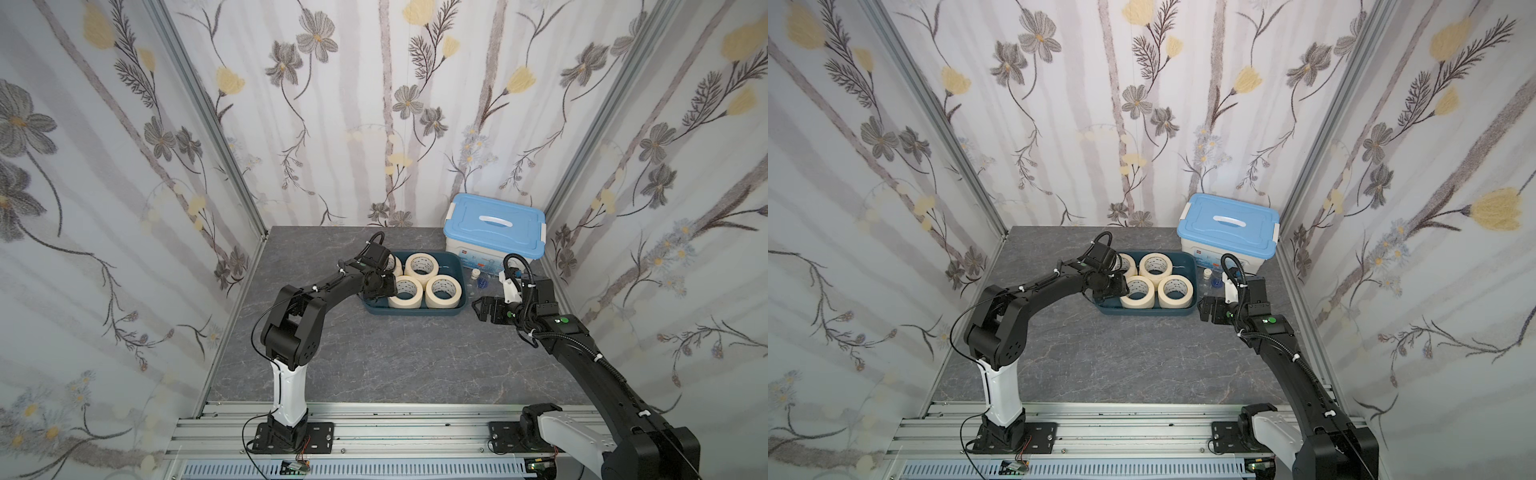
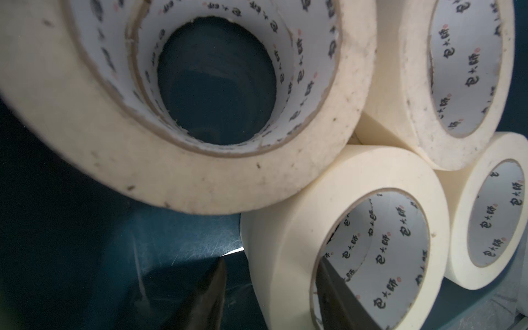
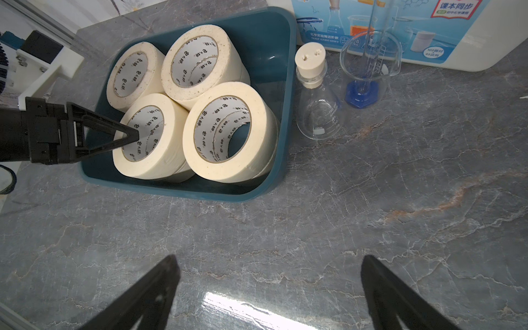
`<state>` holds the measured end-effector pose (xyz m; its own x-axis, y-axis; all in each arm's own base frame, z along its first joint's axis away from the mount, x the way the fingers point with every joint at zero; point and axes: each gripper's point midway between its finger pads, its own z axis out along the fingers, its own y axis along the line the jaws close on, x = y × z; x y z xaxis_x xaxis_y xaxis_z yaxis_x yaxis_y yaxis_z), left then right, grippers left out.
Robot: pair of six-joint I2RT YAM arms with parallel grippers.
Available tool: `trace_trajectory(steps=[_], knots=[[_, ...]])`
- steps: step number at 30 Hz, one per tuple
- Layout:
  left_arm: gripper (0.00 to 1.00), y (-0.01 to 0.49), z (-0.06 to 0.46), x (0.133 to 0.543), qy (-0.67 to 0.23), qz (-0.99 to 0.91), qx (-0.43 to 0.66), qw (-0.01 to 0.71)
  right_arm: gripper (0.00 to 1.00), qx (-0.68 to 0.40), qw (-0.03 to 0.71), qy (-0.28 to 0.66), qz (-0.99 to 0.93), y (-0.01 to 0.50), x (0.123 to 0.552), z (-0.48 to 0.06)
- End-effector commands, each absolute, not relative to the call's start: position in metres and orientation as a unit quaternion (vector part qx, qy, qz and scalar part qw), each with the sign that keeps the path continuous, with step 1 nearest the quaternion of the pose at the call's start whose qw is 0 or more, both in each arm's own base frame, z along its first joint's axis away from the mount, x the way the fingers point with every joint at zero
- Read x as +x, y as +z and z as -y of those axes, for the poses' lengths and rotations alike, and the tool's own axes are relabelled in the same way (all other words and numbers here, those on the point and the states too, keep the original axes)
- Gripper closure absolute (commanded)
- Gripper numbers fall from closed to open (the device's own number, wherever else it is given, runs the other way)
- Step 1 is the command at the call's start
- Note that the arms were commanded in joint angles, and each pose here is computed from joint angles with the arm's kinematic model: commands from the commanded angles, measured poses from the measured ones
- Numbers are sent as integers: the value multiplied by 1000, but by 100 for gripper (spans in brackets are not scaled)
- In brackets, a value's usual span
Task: Take out the art tape in the storage box
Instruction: Pick up the art tape from the storage box.
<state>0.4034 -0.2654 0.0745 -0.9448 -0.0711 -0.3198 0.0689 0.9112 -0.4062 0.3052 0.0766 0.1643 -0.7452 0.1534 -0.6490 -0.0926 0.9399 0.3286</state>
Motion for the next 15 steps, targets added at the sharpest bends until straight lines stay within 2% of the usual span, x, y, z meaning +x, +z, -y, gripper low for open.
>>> trace_trajectory(steps=[1,8,15], knots=[[57,78,267,405,-213,-962,-5,169,0,17,353,180,-918,164,304,-80],[76,87,268,405,-218,-960,-4,176,0,16,348,180,-920,161,304,-80],[81,101,271,406,-231,-955,-4,188,0,16,346,181,-921,160,304,-80]])
